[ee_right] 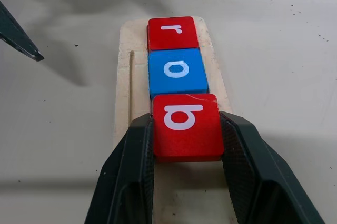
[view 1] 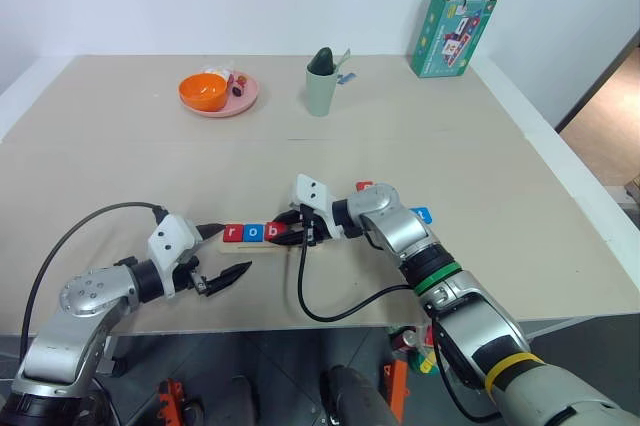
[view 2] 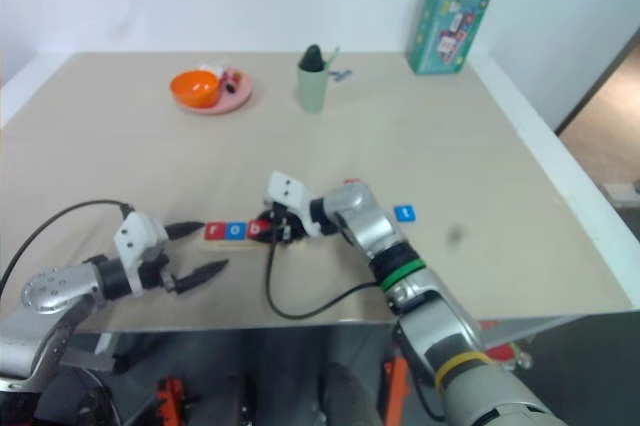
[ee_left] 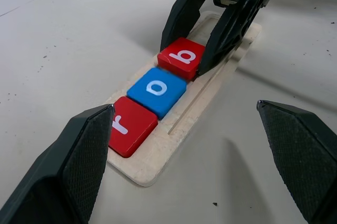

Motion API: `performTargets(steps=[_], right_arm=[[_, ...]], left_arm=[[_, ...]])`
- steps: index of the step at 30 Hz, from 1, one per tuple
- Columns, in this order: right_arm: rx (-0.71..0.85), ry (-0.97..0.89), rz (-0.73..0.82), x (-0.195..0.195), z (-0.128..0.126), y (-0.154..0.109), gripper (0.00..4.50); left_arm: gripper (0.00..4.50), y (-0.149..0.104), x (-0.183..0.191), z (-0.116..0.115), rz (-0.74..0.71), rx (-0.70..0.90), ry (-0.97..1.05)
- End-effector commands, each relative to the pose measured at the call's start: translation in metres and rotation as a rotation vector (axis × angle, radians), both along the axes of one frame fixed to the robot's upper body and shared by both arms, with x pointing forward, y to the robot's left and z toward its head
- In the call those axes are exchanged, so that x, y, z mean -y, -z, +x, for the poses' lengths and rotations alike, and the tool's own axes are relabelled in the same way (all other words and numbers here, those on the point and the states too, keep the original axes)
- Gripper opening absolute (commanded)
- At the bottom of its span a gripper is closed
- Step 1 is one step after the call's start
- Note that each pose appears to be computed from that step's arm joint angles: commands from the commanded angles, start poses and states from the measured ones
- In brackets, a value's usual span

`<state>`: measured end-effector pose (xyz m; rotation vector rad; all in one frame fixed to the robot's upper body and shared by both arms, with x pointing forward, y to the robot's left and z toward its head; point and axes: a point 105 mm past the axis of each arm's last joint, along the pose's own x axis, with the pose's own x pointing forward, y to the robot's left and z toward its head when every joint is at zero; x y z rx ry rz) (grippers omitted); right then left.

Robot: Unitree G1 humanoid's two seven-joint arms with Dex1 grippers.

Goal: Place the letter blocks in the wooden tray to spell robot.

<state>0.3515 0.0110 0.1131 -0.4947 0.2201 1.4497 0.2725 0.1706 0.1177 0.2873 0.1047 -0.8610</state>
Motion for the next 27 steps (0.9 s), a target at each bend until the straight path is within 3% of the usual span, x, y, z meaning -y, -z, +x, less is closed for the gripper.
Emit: performTargets(steps=[1, 24, 27], right_arm=[[0.016, -0.010, 0.013, -0.0032, -0.0008, -0.0061, 1.21], [0.014, 0.004, 0.008, -0.0072, 0.0028, -0.0032, 1.21], [0.019, 0.007, 0.016, -0.0073, 0.0035, -0.0042, 2.73]], left_arm=[[4.50, -0.0086, 0.0016, -0.0018, 0.013, 0.040, 0.017], [4.50, -0.0044, 0.0019, -0.0036, 0.027, 0.030, 0.016], [4.50, -0.0034, 0.0014, -0.0033, 0.033, 0.028, 0.018]])
